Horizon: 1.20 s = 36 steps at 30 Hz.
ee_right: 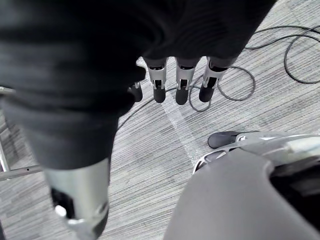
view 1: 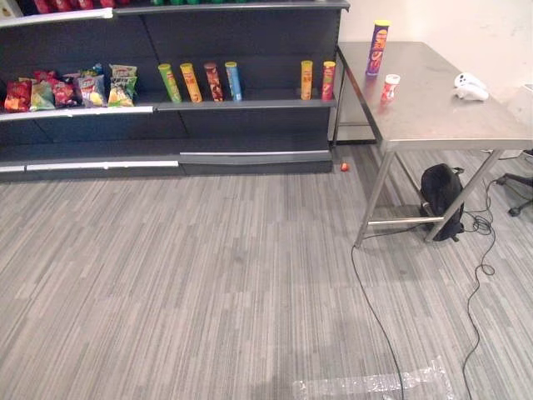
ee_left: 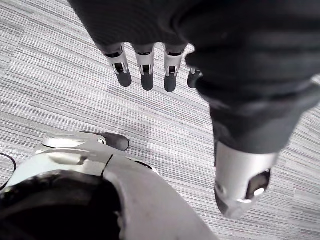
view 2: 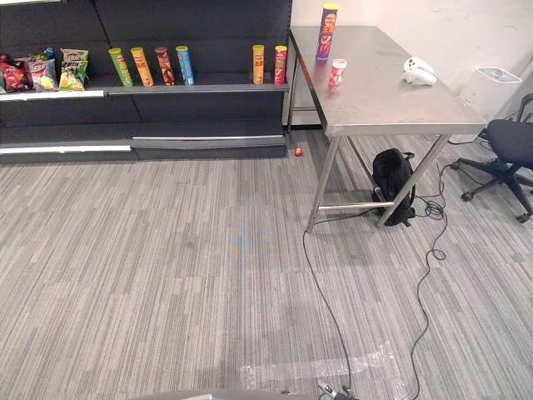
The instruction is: Put the gum and the chips on the shelf.
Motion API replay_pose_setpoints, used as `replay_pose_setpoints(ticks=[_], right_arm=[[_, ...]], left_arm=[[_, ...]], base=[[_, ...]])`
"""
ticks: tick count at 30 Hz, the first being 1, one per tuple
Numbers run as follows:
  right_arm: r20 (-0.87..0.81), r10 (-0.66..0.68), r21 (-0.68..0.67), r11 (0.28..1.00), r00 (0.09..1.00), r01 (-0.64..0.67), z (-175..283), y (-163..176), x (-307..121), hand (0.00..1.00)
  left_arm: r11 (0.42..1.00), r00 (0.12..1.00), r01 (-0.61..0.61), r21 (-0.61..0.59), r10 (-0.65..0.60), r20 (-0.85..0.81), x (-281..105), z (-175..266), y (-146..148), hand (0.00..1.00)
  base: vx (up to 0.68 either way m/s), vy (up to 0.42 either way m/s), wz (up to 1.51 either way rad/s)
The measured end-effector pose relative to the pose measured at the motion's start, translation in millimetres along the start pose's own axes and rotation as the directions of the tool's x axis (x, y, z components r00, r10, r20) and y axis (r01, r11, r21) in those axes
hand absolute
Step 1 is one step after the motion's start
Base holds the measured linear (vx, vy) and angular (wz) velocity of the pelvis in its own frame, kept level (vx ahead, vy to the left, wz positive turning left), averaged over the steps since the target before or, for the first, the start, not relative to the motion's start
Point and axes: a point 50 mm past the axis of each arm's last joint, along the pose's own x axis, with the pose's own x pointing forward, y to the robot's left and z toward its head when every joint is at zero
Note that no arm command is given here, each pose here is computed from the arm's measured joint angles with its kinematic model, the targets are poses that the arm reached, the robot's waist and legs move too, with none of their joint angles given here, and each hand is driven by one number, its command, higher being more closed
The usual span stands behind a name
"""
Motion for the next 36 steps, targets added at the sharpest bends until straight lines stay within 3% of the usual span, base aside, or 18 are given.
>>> replay_pose_setpoints(ticks=[29,36], right_arm=[[0.002,0.001,0.001,1.000,1.000,-0.001,0.8,0.2,0.2,0.00],[0.021,0.015,0.000,1.000,1.000,-0.015,8.8,5.0,2.5,0.00]], left_arm=[[1.000,1.000,0.005,0.008,-0.005,0.000,0.0,0.3,0.4,0.00],[0.999,1.000,0.000,-0.042,0.001,0.024,2.0,8.8,-0.1,0.00]], base=[[-0.01,-0.001,-0.01],[-0.02,-0.014,-0.02]])
